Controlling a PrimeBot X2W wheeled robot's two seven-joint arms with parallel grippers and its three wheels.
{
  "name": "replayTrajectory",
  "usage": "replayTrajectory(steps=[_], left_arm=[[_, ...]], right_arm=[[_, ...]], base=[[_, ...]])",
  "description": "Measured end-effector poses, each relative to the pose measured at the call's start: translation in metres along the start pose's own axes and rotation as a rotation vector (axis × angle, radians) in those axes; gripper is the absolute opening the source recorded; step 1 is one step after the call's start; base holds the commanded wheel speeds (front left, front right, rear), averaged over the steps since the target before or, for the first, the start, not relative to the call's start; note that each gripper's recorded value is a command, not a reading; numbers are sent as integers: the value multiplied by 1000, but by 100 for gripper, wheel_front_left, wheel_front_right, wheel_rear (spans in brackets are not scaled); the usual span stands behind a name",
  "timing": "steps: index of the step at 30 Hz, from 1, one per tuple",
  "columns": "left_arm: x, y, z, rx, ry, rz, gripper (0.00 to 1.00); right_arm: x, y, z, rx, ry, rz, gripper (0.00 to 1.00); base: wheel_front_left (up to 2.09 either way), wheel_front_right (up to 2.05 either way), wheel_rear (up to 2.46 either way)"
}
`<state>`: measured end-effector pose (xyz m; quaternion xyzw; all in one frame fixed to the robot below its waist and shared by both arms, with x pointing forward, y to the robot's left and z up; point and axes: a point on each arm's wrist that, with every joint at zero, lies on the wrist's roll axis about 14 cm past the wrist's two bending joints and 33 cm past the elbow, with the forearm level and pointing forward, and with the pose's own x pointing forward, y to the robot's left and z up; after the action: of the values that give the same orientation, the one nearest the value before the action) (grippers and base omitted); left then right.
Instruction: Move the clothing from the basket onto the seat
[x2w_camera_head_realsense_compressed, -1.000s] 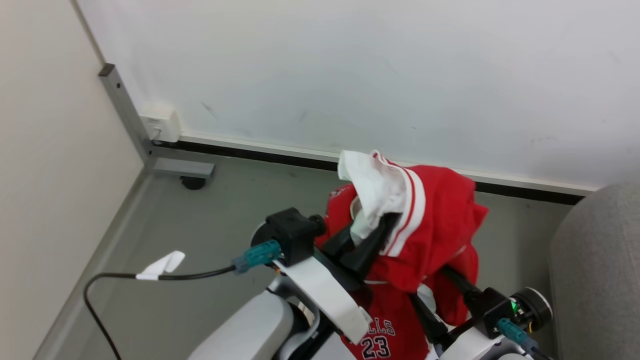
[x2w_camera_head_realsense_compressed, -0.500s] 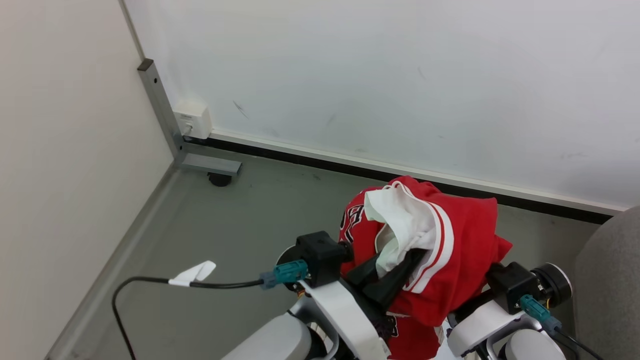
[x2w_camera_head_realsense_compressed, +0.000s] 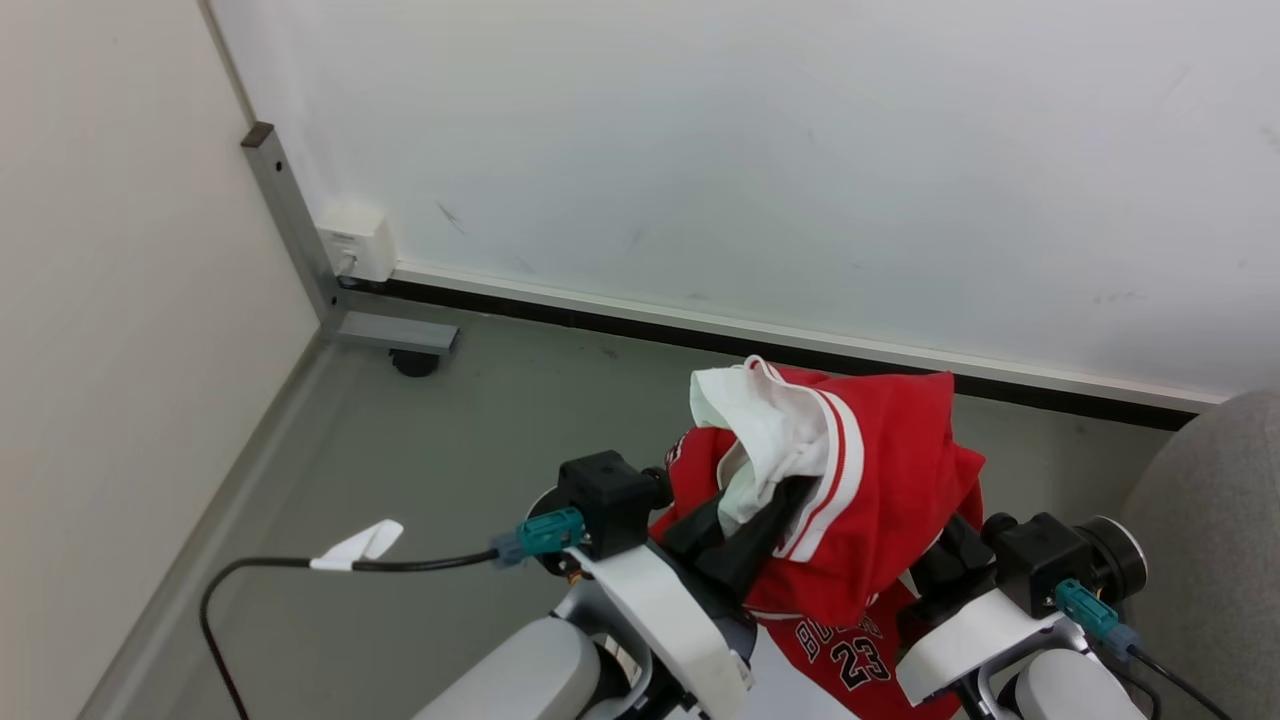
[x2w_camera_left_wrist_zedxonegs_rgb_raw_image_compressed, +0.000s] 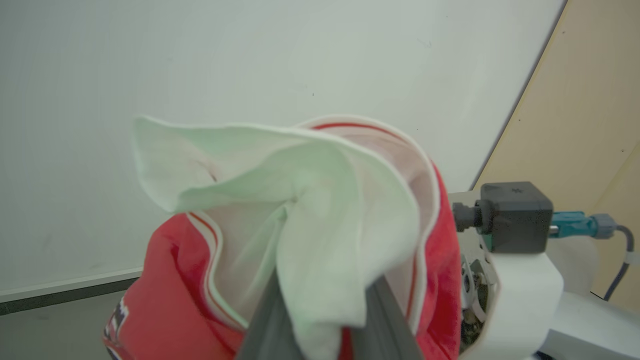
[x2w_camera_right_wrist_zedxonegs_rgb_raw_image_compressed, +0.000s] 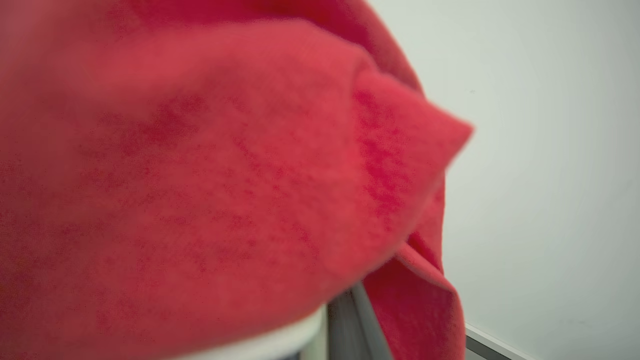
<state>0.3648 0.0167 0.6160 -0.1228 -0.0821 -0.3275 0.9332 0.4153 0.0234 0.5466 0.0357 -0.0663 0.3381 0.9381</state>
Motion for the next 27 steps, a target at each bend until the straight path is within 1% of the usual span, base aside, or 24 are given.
replayTrajectory(steps=[12, 13, 14, 15, 16, 22, 27], left_arm=[[7, 5, -2, 0, -9, 7, 0], [8, 5, -3, -1, -5, 6, 11], [8, 5, -5, -2, -2, 6, 39], [8, 5, -6, -3, 2, 7, 89], [9, 6, -7, -4, 6, 9, 100], [12, 6, -12, -7, 13, 3, 100], [16, 4, -16, -6, 19, -12, 100]], right_arm=[[-12, -12, 5, 16, -18, -45, 0], [-12, -13, 6, 18, -20, -49, 0], [-14, -14, 6, 20, -21, -55, 0], [-15, -16, 6, 22, -23, -60, 0], [-16, -18, 6, 24, -23, -65, 0], [-25, -35, 9, 27, -37, -120, 0], [-39, -55, 12, 21, -51, -190, 0]], base=[[0, 0, 0], [0, 0, 0], [0, 0, 0], [0, 0, 0], [0, 0, 0], [0, 0, 0], [0, 0, 0]])
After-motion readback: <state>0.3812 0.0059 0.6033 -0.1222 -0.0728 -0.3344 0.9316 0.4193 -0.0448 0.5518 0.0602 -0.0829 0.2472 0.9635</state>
